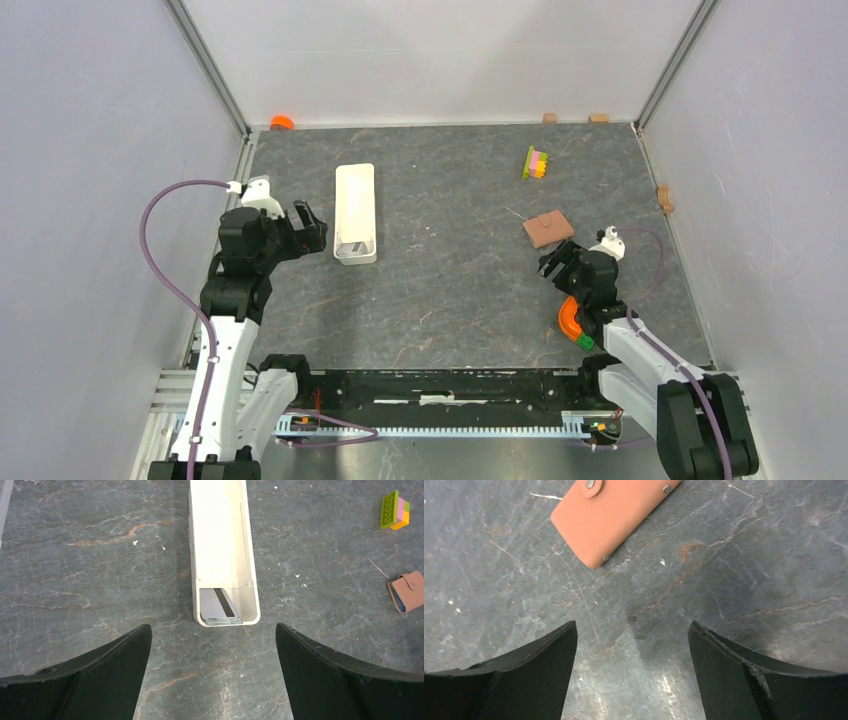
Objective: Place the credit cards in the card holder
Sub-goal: Pick up the card holder from the center of the board.
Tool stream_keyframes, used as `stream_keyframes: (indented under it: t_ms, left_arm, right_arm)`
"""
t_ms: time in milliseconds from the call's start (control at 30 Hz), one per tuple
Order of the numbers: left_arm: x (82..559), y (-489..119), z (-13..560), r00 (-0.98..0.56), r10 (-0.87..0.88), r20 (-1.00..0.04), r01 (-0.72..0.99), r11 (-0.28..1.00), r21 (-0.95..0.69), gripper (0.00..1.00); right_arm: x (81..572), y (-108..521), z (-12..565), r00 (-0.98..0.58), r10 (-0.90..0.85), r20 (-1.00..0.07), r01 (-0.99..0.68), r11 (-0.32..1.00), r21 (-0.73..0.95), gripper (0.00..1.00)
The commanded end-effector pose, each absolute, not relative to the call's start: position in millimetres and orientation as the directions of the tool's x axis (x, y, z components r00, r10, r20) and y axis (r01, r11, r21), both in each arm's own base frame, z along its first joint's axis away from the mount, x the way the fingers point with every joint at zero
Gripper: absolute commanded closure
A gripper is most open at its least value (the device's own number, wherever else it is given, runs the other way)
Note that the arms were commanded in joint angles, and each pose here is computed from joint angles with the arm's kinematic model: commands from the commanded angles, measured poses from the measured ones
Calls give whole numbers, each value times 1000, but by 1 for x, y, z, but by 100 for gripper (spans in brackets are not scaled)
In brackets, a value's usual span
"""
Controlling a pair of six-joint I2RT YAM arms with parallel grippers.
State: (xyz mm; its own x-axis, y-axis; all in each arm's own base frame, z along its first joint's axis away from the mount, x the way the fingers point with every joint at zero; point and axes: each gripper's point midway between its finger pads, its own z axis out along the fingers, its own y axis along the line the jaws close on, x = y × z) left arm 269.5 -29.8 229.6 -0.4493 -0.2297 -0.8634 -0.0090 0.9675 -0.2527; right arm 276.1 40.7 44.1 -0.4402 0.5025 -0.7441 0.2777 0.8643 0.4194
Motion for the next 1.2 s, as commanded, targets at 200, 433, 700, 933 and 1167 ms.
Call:
stream_keyframes:
  t_ms: [200,433,700,933,1167]
  left_arm:
    - [271,-43,240,-434,-238,-869,50,957,-287,0]
    - [271,-45,239,-438,-236,-868,57,956,-288,0]
    - [272,-45,237,-445,-235,-864,54,956,-288,0]
    - [273,-46,235,-453,-236,-859,52,955,-290,0]
    - [274,-58,231,-471,-227,-852,115,942,-314,0]
  right_arm:
    - [305,45,53,-288,711,-641,350,701,621,19]
    - [316,25,38,-155,784,-601,474,593,651,31]
    - [338,24,22,-91,844,-529,535,490,688,35]
    - [360,31,13,-101,851,-515,532,484,695,52]
    - [379,36,34,-116,805,-582,422,570,705,100]
